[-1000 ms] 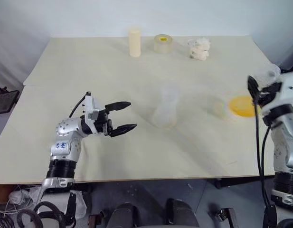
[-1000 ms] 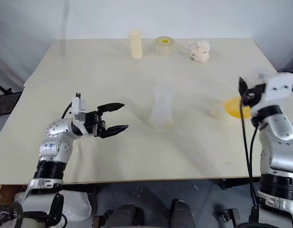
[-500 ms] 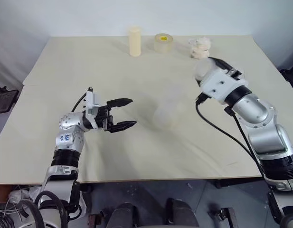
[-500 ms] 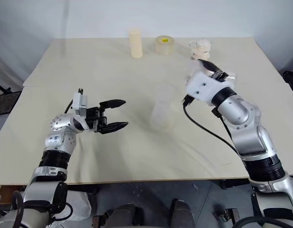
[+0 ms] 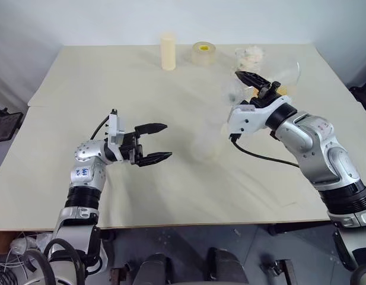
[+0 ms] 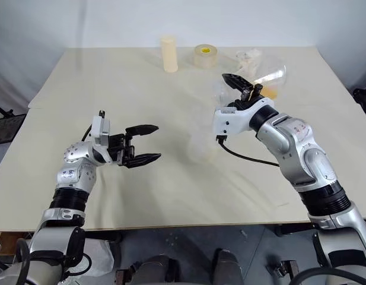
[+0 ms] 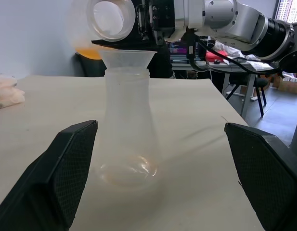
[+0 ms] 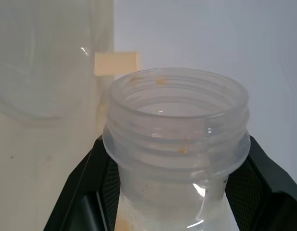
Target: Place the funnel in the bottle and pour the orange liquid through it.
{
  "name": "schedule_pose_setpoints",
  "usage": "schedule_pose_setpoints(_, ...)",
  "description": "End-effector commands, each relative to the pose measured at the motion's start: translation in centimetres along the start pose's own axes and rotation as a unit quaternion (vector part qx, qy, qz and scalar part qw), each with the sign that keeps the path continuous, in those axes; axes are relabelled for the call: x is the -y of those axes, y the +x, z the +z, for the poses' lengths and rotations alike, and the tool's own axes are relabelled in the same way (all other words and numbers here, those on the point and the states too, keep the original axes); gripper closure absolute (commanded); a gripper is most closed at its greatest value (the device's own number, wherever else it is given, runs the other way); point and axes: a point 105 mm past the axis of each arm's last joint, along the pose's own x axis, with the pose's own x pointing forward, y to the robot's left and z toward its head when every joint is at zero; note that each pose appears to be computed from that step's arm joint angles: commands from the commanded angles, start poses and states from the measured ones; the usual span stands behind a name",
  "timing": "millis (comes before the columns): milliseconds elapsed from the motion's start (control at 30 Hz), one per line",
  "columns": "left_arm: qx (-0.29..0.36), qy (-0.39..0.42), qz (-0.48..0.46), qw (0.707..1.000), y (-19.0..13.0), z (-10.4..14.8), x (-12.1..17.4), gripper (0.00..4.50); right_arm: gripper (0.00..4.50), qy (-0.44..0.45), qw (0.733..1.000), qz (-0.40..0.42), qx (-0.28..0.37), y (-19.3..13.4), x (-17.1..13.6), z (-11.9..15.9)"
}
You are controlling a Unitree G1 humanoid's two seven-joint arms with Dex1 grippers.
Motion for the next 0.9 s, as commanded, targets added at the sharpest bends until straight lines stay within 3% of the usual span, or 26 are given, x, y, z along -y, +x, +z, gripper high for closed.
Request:
schedule_pose_setpoints(33, 0.007, 0.016, -0.006, 1.000, 0.36, 0.85, 0.01, 0.00, 2.05, -0.034, 0.999, -0.039, 0.013, 0.10, 2.11, 0.46)
schedule_pose_setpoints(900, 0.011, 0.017, 0.000, 1.000, 0.53, 1.02, -0.39, 0.00, 2.05, -0.153, 0.987, -0.038, 0.037, 0.38, 2.27, -0.10)
